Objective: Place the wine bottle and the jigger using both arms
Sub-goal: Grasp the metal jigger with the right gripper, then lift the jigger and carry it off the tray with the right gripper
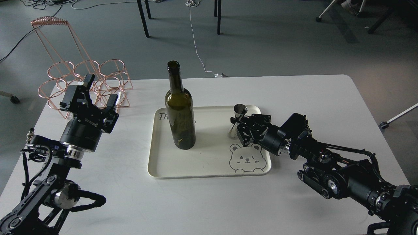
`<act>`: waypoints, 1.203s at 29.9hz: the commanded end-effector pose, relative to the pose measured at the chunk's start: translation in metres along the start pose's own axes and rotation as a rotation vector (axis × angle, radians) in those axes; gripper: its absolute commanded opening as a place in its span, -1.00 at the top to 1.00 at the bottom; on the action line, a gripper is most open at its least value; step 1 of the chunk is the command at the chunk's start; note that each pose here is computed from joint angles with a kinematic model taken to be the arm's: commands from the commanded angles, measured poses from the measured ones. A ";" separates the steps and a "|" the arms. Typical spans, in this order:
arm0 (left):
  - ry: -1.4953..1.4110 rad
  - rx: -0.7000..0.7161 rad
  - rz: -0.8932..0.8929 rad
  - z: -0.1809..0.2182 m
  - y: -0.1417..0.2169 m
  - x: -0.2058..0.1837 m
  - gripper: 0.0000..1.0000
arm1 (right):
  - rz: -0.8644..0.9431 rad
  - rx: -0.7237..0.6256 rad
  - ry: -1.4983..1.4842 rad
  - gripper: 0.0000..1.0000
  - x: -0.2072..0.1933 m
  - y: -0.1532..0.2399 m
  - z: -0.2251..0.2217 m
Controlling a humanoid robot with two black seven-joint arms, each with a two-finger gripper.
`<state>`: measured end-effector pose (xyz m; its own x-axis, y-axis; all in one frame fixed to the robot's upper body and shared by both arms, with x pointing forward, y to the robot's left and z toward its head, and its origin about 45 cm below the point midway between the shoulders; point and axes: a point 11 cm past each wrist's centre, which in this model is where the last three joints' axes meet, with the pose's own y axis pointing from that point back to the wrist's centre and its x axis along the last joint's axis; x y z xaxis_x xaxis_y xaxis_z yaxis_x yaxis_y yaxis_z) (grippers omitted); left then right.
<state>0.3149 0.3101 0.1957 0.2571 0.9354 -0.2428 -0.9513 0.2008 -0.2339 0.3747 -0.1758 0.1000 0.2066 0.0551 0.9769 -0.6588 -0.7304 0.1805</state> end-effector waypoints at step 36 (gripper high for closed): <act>0.002 -0.012 -0.011 0.003 -0.004 -0.003 -0.96 | -0.035 -0.479 -0.092 0.52 -0.015 0.162 0.133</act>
<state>0.3168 0.3073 0.1999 0.2670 0.9327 -0.2424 -0.9468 0.2071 -0.2463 0.3618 -0.3850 0.1009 0.2804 -0.0024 0.9599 -0.9053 -0.3331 0.2636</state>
